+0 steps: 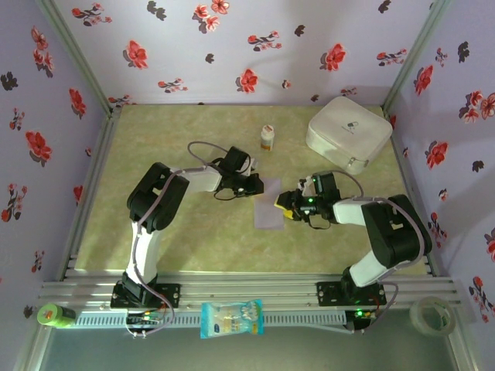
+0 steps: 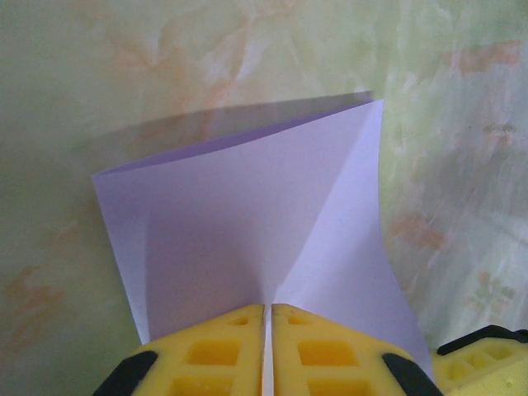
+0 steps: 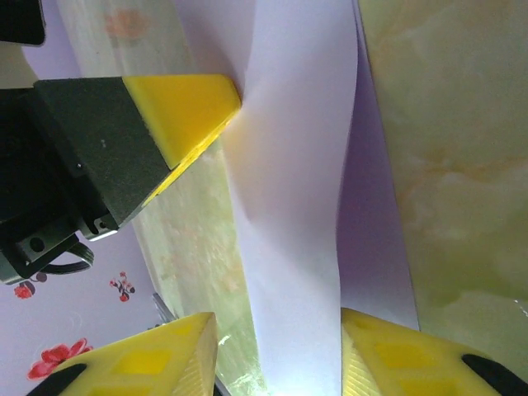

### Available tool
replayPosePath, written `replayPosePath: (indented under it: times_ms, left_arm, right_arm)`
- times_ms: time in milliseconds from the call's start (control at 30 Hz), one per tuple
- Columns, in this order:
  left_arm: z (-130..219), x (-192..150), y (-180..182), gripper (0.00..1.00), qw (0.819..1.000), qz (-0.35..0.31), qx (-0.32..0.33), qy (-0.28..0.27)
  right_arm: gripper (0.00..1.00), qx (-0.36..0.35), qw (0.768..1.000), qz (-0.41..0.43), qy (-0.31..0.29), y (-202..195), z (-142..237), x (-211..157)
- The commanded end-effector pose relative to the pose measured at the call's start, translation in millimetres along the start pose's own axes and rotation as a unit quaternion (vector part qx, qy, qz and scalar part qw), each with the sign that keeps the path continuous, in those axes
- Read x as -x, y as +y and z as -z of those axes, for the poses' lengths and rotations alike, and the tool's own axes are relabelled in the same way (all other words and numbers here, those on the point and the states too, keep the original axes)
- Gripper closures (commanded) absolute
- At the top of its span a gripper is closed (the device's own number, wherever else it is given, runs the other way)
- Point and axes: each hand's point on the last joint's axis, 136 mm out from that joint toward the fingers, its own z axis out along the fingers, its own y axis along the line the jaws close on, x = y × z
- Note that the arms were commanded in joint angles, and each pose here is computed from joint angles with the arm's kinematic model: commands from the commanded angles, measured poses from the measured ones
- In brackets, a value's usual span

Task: Fold a paper plane with a square sheet of paper (pick it up from the middle)
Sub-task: Fold the triangle a second time at the center of the table.

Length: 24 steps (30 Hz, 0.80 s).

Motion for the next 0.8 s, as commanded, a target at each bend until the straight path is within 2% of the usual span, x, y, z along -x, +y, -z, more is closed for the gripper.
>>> replayPosePath:
  times_ms: [0,300,500,667,767]
  left_arm:
    - [-0.5,-3.9,13.0,0.88,1.0,-0.002,0.019,0.013]
    - [15.0,8.3,-6.0,0.82,1.0,-0.019,0.004,-0.007]
    - [23.6,10.0,-8.8,0.75,1.0,-0.022,0.01,-0.015]
    - [30.2,9.6,-10.9,0.67,0.999,-0.023,0.009,-0.024]
    - [34.6,7.5,-13.4,0.66,0.999,-0.021,0.003,-0.03]
  right_arm:
    - [0.63,0.014,1.0,-0.002,0.003,3.8,-3.3,6.6]
    - [0.76,0.021,1.0,-0.012,0.001,1.5,-8.6,10.8]
    - [0.7,0.017,1.0,-0.012,-0.003,-1.0,-7.0,8.8]
    - [0.71,0.025,1.0,-0.01,-0.001,1.8,-7.3,8.9]
    - [0.72,0.029,1.0,-0.01,0.004,2.8,-8.8,8.4]
